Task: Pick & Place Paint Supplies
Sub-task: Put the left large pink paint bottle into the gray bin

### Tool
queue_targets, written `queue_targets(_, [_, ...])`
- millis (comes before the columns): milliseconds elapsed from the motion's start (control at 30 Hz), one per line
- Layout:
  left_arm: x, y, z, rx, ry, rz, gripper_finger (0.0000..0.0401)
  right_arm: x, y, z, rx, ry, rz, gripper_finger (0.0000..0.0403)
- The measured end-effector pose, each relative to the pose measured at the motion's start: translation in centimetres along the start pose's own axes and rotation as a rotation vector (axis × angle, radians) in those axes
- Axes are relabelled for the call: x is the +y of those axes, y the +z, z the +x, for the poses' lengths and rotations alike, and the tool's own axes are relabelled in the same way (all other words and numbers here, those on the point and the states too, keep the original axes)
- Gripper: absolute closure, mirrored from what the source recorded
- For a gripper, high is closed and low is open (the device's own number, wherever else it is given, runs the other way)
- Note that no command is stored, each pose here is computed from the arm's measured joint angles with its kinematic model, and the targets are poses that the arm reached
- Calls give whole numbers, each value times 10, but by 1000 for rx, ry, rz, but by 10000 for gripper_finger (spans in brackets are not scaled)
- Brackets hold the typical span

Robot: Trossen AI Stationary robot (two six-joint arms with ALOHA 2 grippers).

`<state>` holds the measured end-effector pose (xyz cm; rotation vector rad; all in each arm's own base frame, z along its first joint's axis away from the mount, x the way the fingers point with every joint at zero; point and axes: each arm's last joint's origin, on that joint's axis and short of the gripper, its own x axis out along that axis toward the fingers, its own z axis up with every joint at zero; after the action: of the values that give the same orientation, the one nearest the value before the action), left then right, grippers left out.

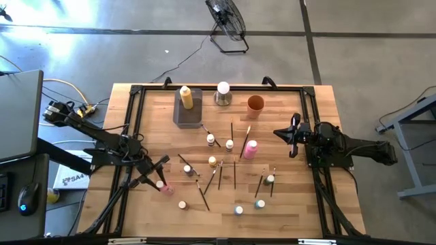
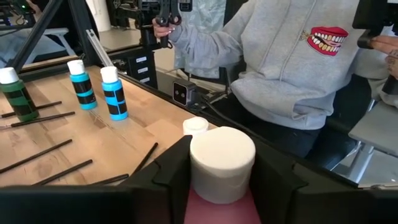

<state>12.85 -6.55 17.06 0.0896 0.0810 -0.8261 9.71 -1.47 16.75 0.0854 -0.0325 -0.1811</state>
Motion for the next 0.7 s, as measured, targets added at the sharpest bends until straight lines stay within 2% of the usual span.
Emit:
queue_targets(333, [0,0,0,4,-3,-22,272,0,0,0,0,2,0,399])
queue_targets(700, [1,1,0,-1,42,-71,273,0,0,0,0,3,0,399])
